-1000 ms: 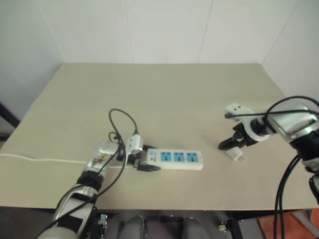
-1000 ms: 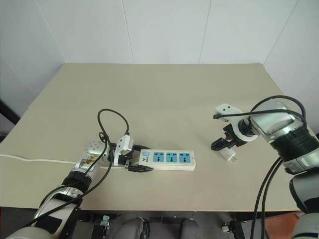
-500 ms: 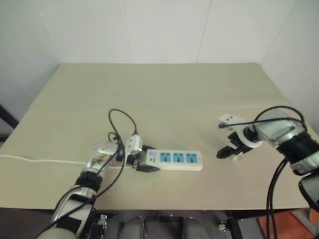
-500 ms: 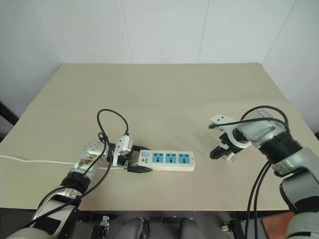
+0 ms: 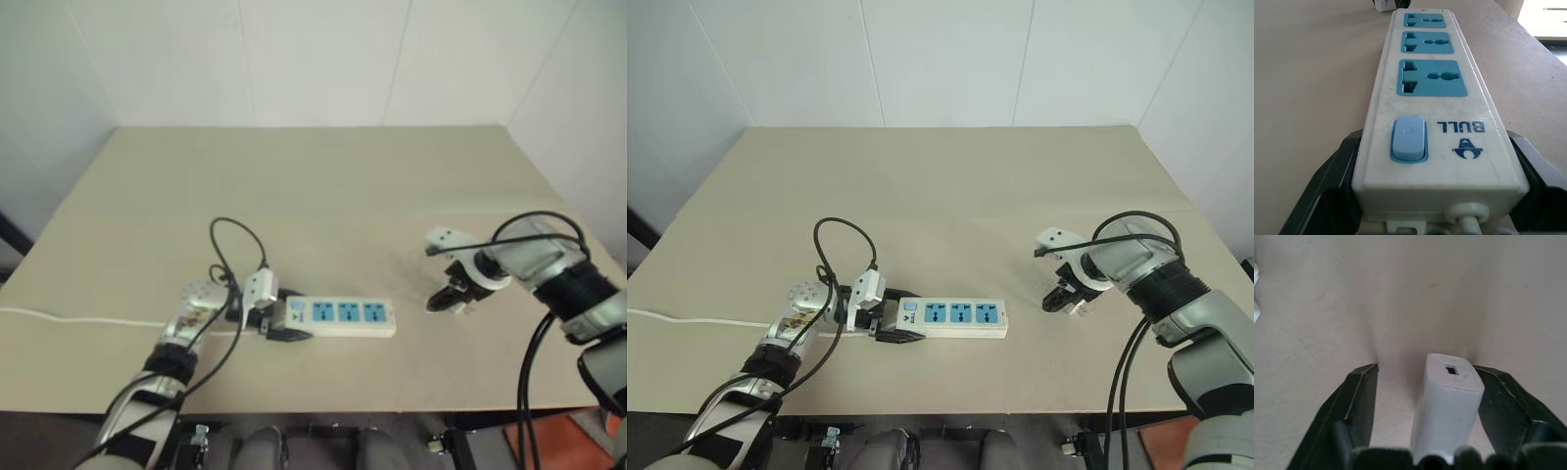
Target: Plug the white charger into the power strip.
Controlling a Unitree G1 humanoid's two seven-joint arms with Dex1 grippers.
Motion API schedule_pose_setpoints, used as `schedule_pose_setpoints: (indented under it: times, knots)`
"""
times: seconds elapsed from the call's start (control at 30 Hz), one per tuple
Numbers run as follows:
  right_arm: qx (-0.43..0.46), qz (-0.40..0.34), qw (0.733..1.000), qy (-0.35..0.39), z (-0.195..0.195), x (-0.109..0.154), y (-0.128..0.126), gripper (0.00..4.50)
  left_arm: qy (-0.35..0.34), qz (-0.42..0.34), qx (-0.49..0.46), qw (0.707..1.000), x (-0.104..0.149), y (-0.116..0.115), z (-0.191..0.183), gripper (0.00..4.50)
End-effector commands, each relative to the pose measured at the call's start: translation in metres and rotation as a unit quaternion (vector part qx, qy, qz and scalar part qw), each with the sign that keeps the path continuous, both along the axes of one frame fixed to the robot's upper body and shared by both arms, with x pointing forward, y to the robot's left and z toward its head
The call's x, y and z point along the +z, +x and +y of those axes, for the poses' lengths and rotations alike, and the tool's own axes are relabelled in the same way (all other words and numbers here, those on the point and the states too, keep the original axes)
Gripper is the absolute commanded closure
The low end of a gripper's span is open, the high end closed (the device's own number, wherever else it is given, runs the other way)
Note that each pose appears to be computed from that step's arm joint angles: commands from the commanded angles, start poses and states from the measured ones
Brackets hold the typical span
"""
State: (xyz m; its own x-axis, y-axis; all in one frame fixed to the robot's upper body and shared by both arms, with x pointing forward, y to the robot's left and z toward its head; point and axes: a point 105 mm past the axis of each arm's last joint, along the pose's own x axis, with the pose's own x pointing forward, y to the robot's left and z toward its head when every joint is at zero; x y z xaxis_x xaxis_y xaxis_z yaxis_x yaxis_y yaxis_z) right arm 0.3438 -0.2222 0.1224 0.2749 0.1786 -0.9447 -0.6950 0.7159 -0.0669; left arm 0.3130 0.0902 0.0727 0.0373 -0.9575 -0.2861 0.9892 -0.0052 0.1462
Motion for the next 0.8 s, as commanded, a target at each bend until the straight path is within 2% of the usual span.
schedule_pose_setpoints:
  times: [0.03,0.13,0.23,0.33,0.37,0.43,0.47,0.53,0.63,0.7,0.8]
  knots:
    - [0.016,0.015,1.0,0.009,0.006,-0.004,-0.004,2.3,0.029,0.033,-0.007,0.999,-0.019,-0.009,0.002,1.18]
    - [0.019,0.008,1.0,0.008,0.008,-0.003,-0.003,3.29,0.031,0.032,-0.005,0.999,-0.018,-0.008,0.004,1.18]
    - [0.023,-0.013,1.0,0.016,0.012,0.004,0.0,3.39,0.034,0.033,-0.006,0.999,-0.018,-0.007,0.005,1.18]
    - [0.053,-0.094,0.992,0.073,0.029,0.035,0.014,3.39,0.038,0.035,-0.009,0.999,-0.018,-0.007,0.005,1.18]
    - [0.058,-0.121,0.984,0.114,0.038,0.048,0.018,3.39,0.039,0.035,-0.011,0.999,-0.018,-0.007,0.006,1.18]
    - [0.077,-0.206,0.952,0.214,0.06,0.081,0.026,3.39,0.04,0.036,-0.012,0.998,-0.018,-0.007,0.005,1.18]
    - [0.076,-0.261,0.925,0.266,0.068,0.099,0.03,3.39,0.04,0.036,-0.012,0.998,-0.018,-0.006,0.005,1.18]
    - [0.08,-0.325,0.883,0.329,0.076,0.116,0.029,3.39,0.04,0.037,-0.012,0.998,-0.018,-0.006,0.005,1.18]
    - [0.133,-0.393,0.839,0.352,0.089,0.116,0.016,3.39,0.043,0.038,-0.015,0.998,-0.018,-0.006,0.005,1.18]
    - [0.147,-0.411,0.817,0.377,0.101,0.108,0.008,3.39,0.043,0.038,-0.016,0.998,-0.018,-0.006,0.004,1.18]
    - [0.187,-0.425,0.798,0.385,0.119,0.09,-0.004,3.39,0.04,0.038,-0.017,0.998,-0.018,-0.006,0.0,1.18]
